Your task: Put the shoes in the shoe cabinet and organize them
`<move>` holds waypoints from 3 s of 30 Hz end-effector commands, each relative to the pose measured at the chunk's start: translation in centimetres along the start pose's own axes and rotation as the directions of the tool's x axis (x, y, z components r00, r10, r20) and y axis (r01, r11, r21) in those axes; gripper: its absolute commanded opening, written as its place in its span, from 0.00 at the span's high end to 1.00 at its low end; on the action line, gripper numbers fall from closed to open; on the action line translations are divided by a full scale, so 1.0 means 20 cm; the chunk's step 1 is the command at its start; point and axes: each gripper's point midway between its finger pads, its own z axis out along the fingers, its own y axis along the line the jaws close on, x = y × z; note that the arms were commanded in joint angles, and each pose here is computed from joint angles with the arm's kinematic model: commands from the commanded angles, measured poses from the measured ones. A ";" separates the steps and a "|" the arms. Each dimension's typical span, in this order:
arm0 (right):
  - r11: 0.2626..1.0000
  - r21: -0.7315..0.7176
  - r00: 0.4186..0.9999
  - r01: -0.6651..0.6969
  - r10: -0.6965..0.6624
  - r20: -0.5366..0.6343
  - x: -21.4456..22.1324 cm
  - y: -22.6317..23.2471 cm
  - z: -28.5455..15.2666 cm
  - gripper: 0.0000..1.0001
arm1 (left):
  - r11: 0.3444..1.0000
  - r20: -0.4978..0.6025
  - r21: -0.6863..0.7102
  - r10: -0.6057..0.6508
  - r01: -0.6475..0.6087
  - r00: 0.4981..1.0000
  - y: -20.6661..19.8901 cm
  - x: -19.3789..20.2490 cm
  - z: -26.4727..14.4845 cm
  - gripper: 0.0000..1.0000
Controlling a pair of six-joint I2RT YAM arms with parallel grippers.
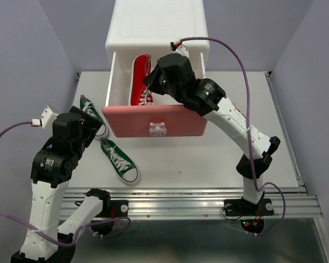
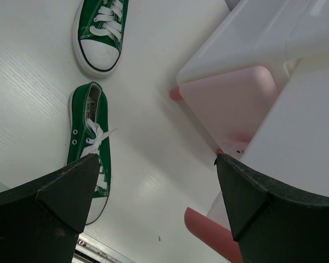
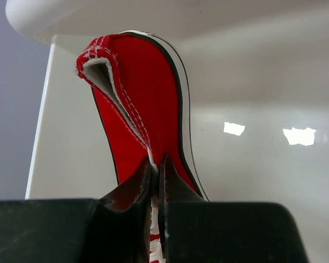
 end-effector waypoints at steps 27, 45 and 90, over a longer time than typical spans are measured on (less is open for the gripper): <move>0.997 -0.034 0.995 -0.069 0.071 0.064 -0.11 0.08 -0.06 0.77 | 0.999 0.038 -0.026 -0.037 0.038 0.999 0.06 -0.03 -0.03 0.01; 0.996 -0.030 0.995 -0.080 0.081 0.064 -0.08 0.07 -0.02 0.67 | 0.998 0.048 -0.023 -0.050 0.051 0.998 0.08 -0.04 -0.06 0.01; 0.968 0.201 0.587 0.151 -0.251 0.770 -1.41 -0.14 -0.83 0.00 | 0.999 0.035 0.020 -0.042 0.041 0.999 -0.03 -0.05 -0.02 0.01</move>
